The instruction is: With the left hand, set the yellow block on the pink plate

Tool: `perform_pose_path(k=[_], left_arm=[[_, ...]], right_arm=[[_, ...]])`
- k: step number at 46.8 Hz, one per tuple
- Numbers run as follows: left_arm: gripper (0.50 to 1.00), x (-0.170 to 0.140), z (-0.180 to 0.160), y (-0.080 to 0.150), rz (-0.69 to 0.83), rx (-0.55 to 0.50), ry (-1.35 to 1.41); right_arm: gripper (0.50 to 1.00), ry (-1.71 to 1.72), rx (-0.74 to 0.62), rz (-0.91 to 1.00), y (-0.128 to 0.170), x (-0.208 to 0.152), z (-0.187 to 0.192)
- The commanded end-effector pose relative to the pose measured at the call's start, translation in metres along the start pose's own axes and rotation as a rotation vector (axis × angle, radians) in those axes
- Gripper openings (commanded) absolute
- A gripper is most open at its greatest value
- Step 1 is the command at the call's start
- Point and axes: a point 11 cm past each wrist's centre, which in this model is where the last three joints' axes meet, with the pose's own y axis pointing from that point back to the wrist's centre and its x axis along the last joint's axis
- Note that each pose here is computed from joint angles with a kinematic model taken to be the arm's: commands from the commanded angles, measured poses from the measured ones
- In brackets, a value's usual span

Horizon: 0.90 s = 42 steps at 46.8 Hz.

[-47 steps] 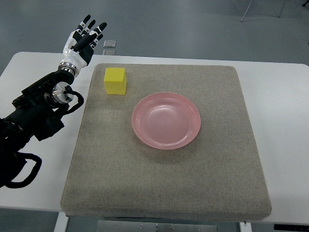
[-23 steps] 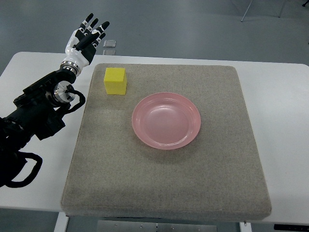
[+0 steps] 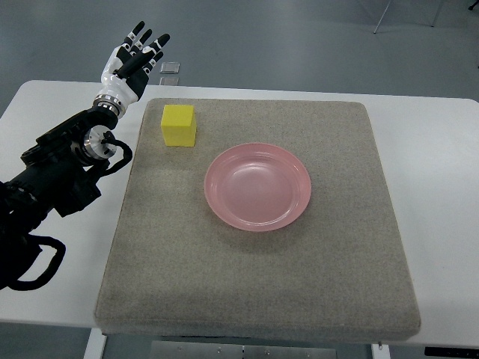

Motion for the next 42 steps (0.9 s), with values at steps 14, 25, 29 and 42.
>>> perform_pose_path(k=[14, 25, 29, 42], left_arm=[[0.992, -0.01, 0.002, -0.003, -0.032, 0.007, -0.014], [0.992, -0.032, 0.0, -0.008, -0.115, 0.052, -0.13], [0.992, -0.041, 0.001, -0.011, -0.144, 0.066, -0.178], [0.99, -0.054, 0.01, -0.015, -0.248, 0.147, -0.43]], right_arm=[[0.924, 0.0, 0.0, 0.0, 0.0, 0.0, 0.0], [0.924, -0.001, 0.0, 0.0, 0.0, 0.0, 0.0], [0.924, 0.0, 0.0, 0.0, 0.0, 0.0, 0.0], [0.924, 0.0, 0.0, 0.0, 0.0, 0.0, 0.0]])
